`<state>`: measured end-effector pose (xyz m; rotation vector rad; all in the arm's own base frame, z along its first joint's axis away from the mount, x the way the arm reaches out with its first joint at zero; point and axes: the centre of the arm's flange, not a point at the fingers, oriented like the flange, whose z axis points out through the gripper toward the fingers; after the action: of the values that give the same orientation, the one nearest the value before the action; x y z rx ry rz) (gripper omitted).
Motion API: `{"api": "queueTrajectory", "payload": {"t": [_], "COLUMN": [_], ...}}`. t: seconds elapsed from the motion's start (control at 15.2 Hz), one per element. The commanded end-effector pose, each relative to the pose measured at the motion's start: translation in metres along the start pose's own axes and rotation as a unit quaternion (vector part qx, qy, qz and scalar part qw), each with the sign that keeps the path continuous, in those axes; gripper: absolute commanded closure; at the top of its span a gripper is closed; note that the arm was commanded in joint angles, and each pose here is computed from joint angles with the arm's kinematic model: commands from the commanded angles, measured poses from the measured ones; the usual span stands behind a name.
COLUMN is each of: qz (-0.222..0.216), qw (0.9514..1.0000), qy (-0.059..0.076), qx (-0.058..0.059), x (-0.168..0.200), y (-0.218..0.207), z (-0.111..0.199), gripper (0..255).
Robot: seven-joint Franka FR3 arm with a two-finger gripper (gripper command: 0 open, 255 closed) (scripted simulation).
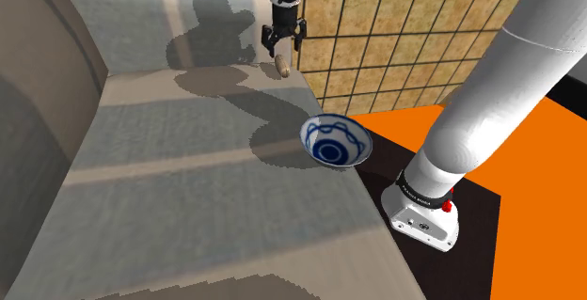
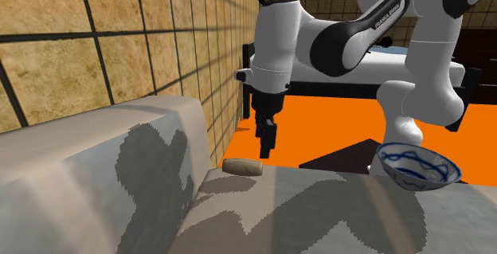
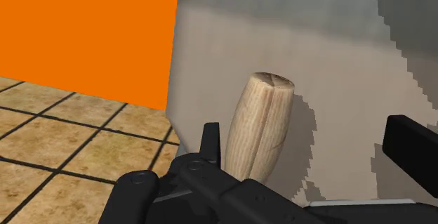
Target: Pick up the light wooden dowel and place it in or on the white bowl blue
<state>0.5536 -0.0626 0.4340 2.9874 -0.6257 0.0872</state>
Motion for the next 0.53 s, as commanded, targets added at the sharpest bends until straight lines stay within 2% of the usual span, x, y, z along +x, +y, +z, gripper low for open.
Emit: {"api": "queueTrajectory", "payload": {"t": [0.0, 0.2, 0.46], "qz": [0.022, 0.054, 0.057], "qw": [0.9997, 0.9985, 0.9983], "qy": [-0.004, -0.009, -0.01], "qx": [-0.004, -0.009, -0.009], "x": [0.02, 0.048, 0.05], "y": [0.005, 0.011, 0.012], "z": [0.02, 0.049, 0.067], "gripper": [0, 0, 0]}}
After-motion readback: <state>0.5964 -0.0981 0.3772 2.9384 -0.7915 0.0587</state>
